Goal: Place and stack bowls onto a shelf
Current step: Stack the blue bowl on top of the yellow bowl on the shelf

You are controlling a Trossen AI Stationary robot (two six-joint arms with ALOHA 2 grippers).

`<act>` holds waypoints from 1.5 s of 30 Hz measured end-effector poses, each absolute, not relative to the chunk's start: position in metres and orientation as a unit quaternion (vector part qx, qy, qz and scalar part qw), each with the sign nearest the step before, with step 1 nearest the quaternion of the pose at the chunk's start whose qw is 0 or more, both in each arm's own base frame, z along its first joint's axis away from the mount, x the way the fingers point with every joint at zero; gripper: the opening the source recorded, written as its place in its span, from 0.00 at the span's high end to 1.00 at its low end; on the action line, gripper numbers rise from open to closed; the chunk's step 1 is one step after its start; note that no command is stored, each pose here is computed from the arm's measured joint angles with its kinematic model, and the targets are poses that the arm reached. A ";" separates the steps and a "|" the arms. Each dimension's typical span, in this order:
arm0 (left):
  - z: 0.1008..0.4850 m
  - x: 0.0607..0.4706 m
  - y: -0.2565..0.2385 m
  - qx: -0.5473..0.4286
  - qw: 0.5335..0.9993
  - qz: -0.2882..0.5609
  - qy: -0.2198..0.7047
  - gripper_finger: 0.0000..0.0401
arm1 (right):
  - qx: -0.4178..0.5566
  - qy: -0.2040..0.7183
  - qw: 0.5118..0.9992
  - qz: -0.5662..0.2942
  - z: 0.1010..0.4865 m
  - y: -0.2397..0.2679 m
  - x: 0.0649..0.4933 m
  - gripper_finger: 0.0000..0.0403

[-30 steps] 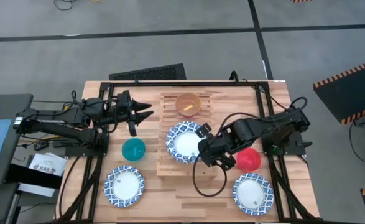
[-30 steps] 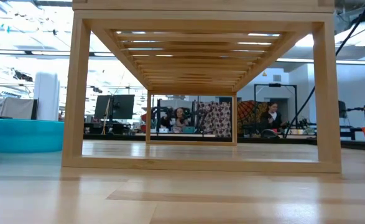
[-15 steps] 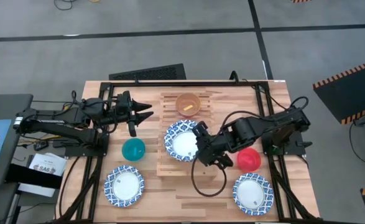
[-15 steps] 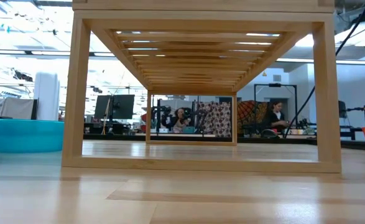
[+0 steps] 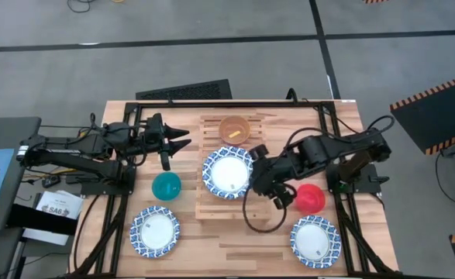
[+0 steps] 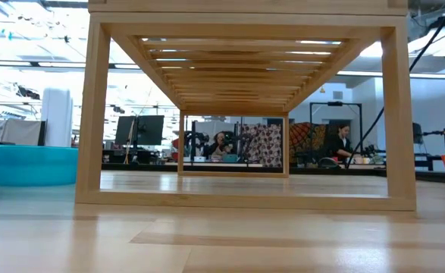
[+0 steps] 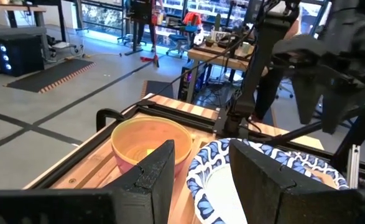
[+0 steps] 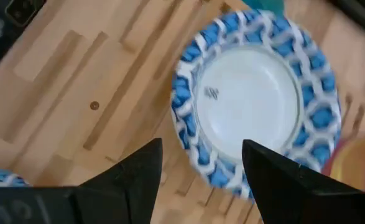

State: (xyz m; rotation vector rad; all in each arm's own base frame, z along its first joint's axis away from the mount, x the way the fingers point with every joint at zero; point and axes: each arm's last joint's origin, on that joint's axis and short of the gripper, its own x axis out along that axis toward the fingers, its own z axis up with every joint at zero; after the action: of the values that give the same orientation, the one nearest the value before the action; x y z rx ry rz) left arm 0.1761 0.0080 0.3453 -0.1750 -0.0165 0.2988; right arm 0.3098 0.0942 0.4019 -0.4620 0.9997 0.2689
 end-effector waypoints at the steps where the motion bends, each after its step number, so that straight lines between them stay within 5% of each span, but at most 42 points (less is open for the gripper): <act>1: 0.345 0.176 0.008 -0.087 0.985 0.149 -0.008 0.66 | -0.200 0.478 0.846 0.124 0.403 0.092 0.308 0.39; 13: 0.346 0.176 0.008 -0.097 0.985 0.143 -0.011 0.66 | -0.034 0.495 0.868 0.025 0.378 0.065 0.237 0.56; 23: 0.346 0.177 0.005 -0.102 0.989 0.102 -0.009 0.66 | 0.150 0.259 0.949 -0.097 0.324 0.044 0.193 0.62; 29: 0.347 0.177 0.004 -0.091 0.993 0.075 -0.008 0.66 | 0.174 0.093 0.970 -0.144 0.324 0.035 0.193 0.62; 45: 0.352 0.177 0.001 -0.124 0.991 0.027 -0.034 0.66 | 0.148 0.025 0.979 -0.137 0.337 0.024 0.199 0.62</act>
State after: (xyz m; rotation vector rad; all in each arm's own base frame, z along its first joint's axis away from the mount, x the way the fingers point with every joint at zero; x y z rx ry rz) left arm 0.1770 0.0012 0.3523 -0.2479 -0.0690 0.0535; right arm 0.1986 0.0238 0.3375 0.2983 0.0504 -0.2767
